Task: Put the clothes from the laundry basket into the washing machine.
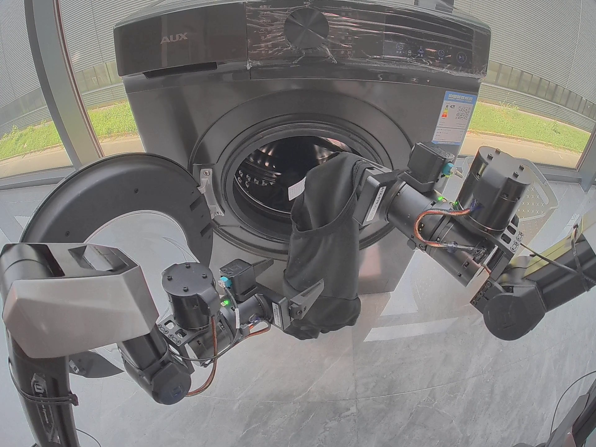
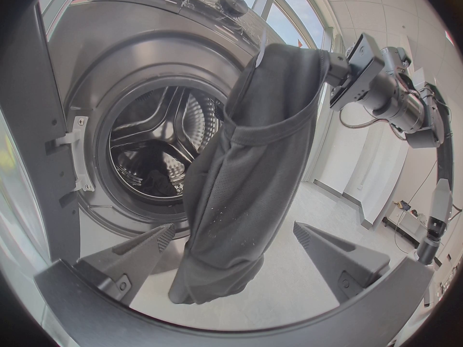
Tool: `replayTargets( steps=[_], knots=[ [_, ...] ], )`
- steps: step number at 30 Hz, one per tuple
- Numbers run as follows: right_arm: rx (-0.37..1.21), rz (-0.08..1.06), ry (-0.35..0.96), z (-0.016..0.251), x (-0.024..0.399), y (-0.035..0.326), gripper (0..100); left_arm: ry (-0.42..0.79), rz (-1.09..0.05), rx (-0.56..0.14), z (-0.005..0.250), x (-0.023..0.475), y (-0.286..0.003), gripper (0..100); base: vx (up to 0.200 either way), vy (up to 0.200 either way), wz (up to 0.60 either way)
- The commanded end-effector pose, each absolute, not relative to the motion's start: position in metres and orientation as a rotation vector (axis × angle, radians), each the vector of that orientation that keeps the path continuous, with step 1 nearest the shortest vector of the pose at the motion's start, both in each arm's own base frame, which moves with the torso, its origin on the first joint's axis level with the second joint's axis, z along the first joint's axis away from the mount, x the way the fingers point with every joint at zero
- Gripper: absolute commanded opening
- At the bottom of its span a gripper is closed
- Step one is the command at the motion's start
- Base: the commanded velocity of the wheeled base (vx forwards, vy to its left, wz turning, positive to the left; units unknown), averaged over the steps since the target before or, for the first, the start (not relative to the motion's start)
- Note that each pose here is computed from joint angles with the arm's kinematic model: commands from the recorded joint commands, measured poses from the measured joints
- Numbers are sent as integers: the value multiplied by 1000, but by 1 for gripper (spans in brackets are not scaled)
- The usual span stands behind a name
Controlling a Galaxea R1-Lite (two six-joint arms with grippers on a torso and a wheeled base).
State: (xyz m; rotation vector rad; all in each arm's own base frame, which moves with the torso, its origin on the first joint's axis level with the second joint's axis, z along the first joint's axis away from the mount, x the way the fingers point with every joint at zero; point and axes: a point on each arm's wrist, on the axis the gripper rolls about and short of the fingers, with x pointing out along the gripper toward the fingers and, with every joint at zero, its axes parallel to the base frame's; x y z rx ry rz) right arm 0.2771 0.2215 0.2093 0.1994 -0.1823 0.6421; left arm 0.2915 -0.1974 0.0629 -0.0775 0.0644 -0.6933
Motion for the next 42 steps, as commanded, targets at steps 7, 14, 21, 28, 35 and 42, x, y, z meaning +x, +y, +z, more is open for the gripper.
replayTargets(
  steps=[7, 14, 21, 28, 35, 42],
  knots=[
    [209, 688, -180, 209, 264, 232, 0, 82, -674, -54, 33, 315, -208, 100, 0, 0, 0],
    [218, 727, -166, 208, 249, 236, 0, 68, -624, -49, 22, 329, -214, 100, 0, 0, 0],
    [234, 745, -170, 215, 239, 235, 0, 57, -604, -52, 12, 341, -216, 100, 0, 0, 0],
    [232, 734, -170, 214, 241, 232, 0, 51, -602, -54, 11, 344, -216, 100, 0, 0, 0],
    [225, 677, -178, 214, 259, 221, 0, 3, -614, -78, 35, 339, -217, 0, 0, 0, 0],
    [204, 583, -150, 193, 299, 210, 0, -19, -656, -90, 77, 302, -204, 0, 0, 0, 0]
  ],
)
